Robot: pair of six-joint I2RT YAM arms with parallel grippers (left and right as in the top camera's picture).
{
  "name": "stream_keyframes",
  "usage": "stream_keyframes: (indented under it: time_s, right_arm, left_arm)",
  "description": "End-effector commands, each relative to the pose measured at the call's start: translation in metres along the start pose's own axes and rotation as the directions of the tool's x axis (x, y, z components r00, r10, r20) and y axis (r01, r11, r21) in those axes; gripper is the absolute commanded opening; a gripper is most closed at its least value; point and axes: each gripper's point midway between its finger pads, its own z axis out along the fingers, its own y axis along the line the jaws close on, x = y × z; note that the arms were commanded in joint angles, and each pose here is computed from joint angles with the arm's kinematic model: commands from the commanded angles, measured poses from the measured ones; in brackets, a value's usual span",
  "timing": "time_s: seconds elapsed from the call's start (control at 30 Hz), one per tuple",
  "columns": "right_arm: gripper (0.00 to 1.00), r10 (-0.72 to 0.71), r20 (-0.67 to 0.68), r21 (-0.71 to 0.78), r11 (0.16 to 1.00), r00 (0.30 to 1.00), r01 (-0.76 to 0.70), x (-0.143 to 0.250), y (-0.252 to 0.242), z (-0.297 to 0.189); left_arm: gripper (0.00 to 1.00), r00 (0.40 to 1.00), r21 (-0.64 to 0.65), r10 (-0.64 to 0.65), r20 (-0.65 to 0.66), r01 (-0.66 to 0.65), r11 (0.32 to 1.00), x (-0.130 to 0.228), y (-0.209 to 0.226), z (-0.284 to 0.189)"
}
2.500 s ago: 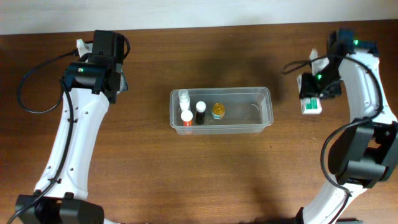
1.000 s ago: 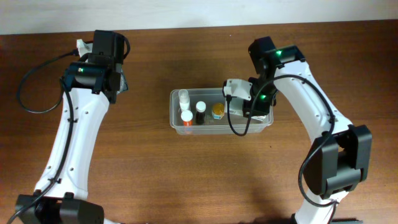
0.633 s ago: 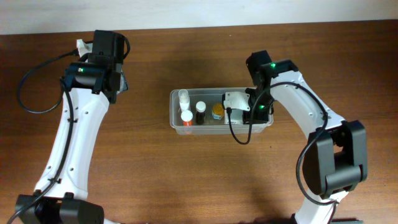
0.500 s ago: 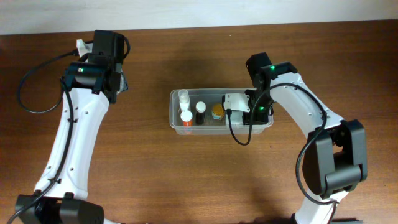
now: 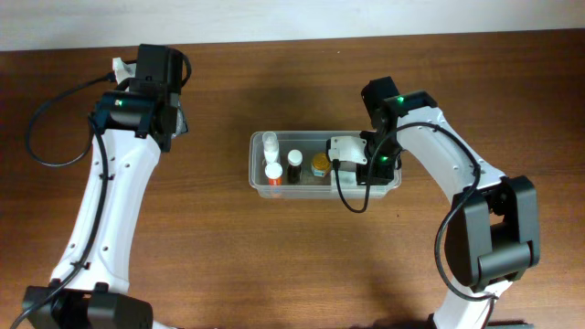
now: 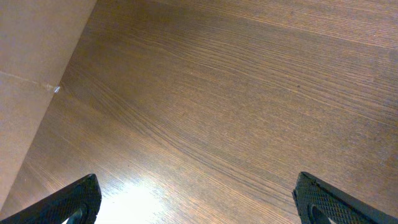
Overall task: Pack container
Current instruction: 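Lower the medicine box into the container and release it, then raise the right arm up and away from the container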
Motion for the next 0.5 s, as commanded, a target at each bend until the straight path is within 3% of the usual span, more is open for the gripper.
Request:
stream_keyframes:
  time_s: [0.0,0.13,0.17,0.23,0.27,0.47]
  right_arm:
    - [0.53,0.083,0.045,0.033,0.996,0.996,-0.085,-0.012,-0.006,-0.015]
    - [0.59,0.234,0.097,0.095,0.965,0.967,-0.243,-0.026,-0.025,-0.048]
    - [0.77,0.336,0.146,0.125,0.927,0.931,-0.354,-0.036,-0.034,-0.076]
    - [0.95,0.422,0.195,0.133,0.883,0.885,-0.450,-0.044,-0.037,-0.104]
    - [0.98,0.453,0.224,0.115,0.867,0.863,-0.485,-0.051,-0.033,-0.120]
    - [0.98,0.423,0.418,-0.070,0.897,0.804,-0.436,-0.096,0.028,-0.208]
  left_arm:
    - [0.99,0.999,-0.004,-0.024,0.033,0.024,1.000,-0.008,0.009,-0.010]
    - [0.99,0.999,-0.004,-0.024,0.033,0.024,1.000,-0.008,0.009,-0.010]
    - [0.99,0.999,-0.004,-0.024,0.033,0.024,1.000,-0.008,0.009,-0.010]
    - [0.99,0.999,-0.004,-0.024,0.033,0.024,1.000,-0.008,0.009,-0.010]
    - [0.99,0.999,-0.004,-0.024,0.033,0.024,1.000,-0.008,0.009,-0.010]
    - [0.99,0.999,-0.004,-0.024,0.033,0.024,1.000,-0.008,0.009,-0.010]
